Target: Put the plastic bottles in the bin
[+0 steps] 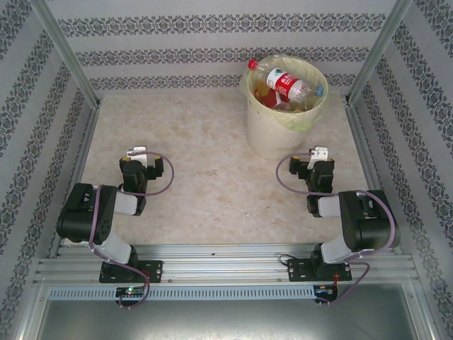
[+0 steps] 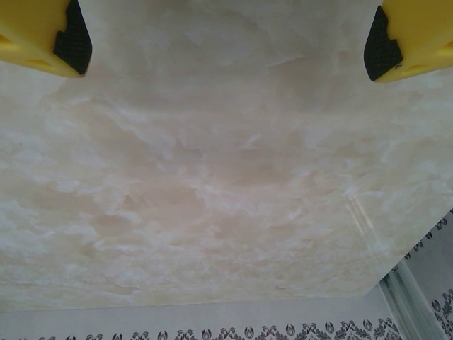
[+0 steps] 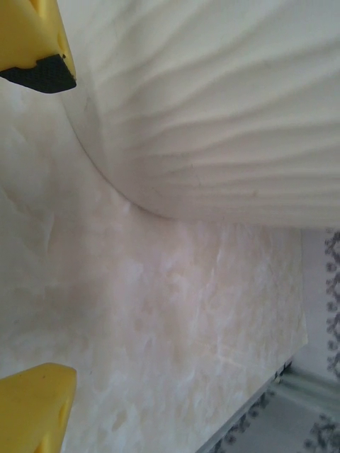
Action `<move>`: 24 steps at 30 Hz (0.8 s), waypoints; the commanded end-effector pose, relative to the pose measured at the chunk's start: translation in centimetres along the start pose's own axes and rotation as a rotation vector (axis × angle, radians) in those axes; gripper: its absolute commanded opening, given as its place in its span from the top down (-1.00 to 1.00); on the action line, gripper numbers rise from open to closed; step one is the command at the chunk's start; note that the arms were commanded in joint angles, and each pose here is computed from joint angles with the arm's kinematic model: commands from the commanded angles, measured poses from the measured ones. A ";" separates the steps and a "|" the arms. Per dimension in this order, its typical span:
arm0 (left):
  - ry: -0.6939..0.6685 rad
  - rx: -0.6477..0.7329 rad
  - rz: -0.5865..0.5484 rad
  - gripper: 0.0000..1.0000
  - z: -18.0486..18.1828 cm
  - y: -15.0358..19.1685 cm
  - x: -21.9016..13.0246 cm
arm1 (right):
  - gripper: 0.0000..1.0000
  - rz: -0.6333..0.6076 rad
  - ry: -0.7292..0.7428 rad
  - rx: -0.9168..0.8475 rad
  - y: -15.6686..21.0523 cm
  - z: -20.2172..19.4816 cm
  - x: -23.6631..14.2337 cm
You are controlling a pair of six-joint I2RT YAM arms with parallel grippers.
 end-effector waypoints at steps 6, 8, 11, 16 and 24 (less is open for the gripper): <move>0.010 -0.016 -0.003 -1.00 0.0 -0.3 0.1 | -0.96 -0.057 -0.047 0.017 -1.1 -0.1 0.0; 0.010 -0.016 -0.002 -1.00 0.0 -0.3 0.1 | -0.96 -0.059 -0.127 -0.020 -1.3 1.1 0.2; 0.009 -0.016 -0.003 -1.00 0.1 -0.3 0.1 | -0.97 -0.043 -0.132 -0.015 -1.8 1.1 0.8; 0.010 -0.016 -0.002 -1.00 0.0 -0.3 0.1 | -0.96 -0.039 -0.102 -0.003 -1.8 0.7 0.9; 0.009 -0.016 -0.002 -1.00 0.0 -0.3 0.1 | -0.96 -0.037 -0.102 -0.003 -1.9 0.7 1.0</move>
Point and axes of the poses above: each hand's point on the last joint's axis, 136 mm out from that joint toward the fingers, its own x axis out along the fingers, its own z axis along the line the jaws close on, y = z × x, the point moved 4 cm from there along -x, back along the fingers, and after that the axes turned 8 degrees about -x, right-handed, at the moved point
